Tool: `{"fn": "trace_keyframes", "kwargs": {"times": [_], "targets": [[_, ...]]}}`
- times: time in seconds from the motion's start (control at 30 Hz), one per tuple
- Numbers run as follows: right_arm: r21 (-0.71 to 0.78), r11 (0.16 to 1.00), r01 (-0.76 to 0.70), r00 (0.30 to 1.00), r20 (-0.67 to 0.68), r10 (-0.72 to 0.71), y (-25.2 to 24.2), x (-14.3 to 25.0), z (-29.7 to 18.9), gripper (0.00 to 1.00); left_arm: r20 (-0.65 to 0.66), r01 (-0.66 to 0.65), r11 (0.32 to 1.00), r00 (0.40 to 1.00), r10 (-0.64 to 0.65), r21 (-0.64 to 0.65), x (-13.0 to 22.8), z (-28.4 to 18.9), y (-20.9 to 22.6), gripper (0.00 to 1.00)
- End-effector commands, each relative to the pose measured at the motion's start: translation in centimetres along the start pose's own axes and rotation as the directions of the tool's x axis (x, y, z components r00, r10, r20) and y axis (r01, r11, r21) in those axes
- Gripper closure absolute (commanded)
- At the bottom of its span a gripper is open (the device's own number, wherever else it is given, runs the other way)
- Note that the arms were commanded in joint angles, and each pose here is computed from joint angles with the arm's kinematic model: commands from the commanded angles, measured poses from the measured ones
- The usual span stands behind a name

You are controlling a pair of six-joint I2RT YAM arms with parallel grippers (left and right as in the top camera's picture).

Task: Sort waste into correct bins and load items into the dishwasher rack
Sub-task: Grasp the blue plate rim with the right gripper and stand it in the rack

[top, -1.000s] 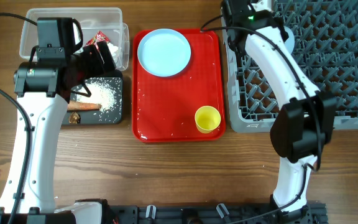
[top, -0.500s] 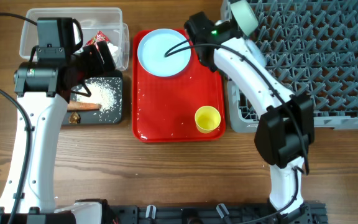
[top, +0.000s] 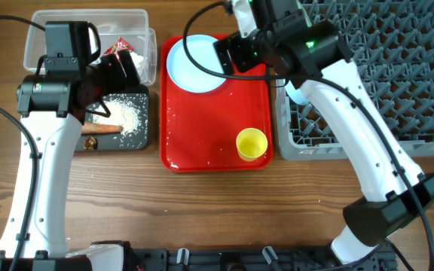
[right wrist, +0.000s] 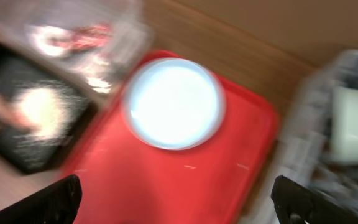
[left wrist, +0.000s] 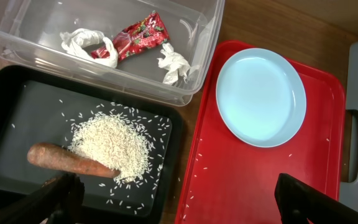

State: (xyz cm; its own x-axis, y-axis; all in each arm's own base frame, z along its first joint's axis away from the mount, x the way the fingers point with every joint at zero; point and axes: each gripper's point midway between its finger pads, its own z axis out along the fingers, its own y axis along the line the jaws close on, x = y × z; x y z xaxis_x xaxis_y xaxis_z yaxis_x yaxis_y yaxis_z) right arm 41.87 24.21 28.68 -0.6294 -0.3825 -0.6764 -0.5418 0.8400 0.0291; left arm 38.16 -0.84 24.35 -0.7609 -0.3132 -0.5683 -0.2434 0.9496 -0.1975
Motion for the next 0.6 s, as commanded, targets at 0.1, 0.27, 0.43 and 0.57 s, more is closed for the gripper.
{"fn": "trace_keyframes", "kwargs": {"times": [0.1, 0.27, 0.43, 0.57], "targets": [[-0.037, 0.947, -0.32, 0.945, -0.078, 0.317, 2.4, 1.1, 5.5, 0.09, 0.01, 0.015, 1.0, 1.0, -0.015, 0.004, -0.5, -0.2, 0.1, 0.0], [0.224, 0.848, -0.48, 0.844, -0.145, 0.516, -0.1, 6.2, 13.7, 0.27, 0.011, 0.015, 1.0, 1.0, -0.015, 0.004, -0.5, -0.2, 0.1, 0.0], [0.336, 0.754, -0.564, 0.735, -0.212, 0.644, -1.7, 12.3, 21.8, 0.48, 0.011, 0.015, 1.0, 1.0, -0.015, 0.004, -0.5, -0.2, 0.1, 0.0], [0.376, 0.718, -0.585, 0.693, -0.227, 0.684, -2.0, 14.9, 24.6, 0.54, 0.01, 0.015, 1.0, 1.0, -0.015, 0.004, -0.5, -0.2, 0.1, 0.0]]}}
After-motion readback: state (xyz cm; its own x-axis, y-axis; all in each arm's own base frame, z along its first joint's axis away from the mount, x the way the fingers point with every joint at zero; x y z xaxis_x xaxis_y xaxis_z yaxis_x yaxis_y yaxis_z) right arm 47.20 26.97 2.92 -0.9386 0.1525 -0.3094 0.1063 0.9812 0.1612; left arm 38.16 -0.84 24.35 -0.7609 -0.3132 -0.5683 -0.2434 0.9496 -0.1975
